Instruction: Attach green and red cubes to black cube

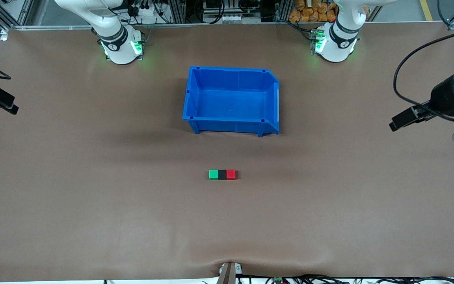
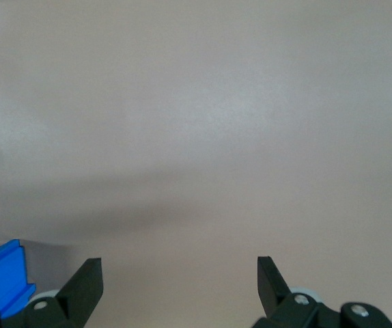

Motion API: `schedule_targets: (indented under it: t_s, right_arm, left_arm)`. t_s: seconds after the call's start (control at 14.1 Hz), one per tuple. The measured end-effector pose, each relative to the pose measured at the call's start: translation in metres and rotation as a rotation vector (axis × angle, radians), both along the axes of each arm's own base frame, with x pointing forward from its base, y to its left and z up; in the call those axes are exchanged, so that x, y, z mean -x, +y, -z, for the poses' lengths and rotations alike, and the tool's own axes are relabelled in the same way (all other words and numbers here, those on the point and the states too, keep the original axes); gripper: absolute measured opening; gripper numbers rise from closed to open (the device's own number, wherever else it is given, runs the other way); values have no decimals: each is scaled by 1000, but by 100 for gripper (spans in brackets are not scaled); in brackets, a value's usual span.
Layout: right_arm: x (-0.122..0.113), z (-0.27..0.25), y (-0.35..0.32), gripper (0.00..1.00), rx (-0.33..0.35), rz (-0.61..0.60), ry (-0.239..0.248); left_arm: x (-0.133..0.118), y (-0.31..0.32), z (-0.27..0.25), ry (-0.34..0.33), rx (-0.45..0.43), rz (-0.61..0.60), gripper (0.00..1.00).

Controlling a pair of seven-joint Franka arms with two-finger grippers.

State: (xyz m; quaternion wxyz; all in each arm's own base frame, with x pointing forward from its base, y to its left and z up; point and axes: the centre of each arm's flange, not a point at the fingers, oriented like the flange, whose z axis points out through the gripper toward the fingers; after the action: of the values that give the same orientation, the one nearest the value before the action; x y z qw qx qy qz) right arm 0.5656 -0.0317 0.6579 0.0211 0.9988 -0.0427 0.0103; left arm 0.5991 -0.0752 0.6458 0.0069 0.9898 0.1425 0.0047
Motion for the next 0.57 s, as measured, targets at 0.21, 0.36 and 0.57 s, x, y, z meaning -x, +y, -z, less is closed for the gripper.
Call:
schedule_targets:
  t_s: [0.21, 0.36, 0.57]
  right_arm:
    - [0, 0, 0, 100, 0, 0, 0]
    - [0, 0, 0, 100, 0, 0, 1]
    - [0, 1, 0, 100, 0, 0, 1]
  left_arm:
    - [23, 7, -9, 1, -13, 73, 100]
    - [45, 8, -9, 13, -25, 104, 100]
    - [81, 7, -6, 27, -44, 149, 100]
